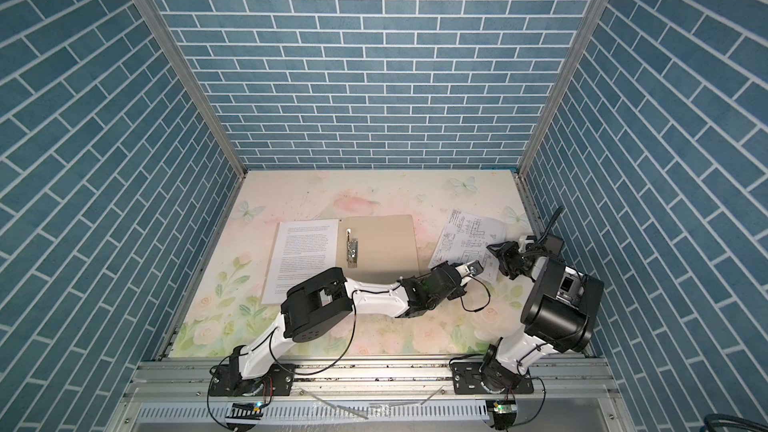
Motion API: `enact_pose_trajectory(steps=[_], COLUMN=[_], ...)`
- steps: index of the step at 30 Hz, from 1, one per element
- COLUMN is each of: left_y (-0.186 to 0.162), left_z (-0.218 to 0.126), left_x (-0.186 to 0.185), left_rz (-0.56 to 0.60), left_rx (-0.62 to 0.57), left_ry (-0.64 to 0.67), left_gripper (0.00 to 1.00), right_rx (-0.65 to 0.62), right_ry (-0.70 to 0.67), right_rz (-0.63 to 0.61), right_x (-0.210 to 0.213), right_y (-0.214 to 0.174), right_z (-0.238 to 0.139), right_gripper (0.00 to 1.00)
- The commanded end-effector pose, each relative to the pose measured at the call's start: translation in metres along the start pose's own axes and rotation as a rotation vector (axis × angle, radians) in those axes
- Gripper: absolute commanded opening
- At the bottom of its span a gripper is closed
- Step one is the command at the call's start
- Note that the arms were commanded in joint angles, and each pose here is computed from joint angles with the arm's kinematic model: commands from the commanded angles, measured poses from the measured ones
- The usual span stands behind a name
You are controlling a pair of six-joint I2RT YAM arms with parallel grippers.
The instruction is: Put the files into the folder
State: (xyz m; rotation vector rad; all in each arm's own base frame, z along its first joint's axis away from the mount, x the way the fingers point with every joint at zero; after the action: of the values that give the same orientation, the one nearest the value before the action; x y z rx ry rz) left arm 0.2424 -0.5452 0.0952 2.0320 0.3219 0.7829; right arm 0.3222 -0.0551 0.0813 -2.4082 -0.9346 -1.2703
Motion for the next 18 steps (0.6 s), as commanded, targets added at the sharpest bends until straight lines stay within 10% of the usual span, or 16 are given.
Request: enact_pose_trajectory(steps=[1,18], left_y=[0.01,0.0052], left_z=[-0.0089,-0.0096], left_x=[-0.0012,-0.0105], left_rz=[-0.012,-0.001], left_rx=[-0.022,-0.016], left_ry=[-0.013,-0.039], left_gripper=[0.28,0.35], right_rx=[0.0,0.01], right_ry=[0.011,-0.006], right_rz=[-0.007,-0.03], right_x=[0.0031,0.0086], right_y=[-0.0043,-0.0059], right_z=[-0.0042,-0.0107], right_gripper=[0.42,0.03])
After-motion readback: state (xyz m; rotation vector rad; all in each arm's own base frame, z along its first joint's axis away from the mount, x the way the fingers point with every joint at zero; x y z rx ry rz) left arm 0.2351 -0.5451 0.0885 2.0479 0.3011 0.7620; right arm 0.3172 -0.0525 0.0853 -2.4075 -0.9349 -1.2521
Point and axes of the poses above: each gripper's point midway between its finger pads, its own z axis out along the fingers, its own x axis along the line the jaws close on, y = z × x, the point moved 4 cm from there along -z, back along the fingers, and after that the axes turned 1 degree about z, right-handed, at the moved point
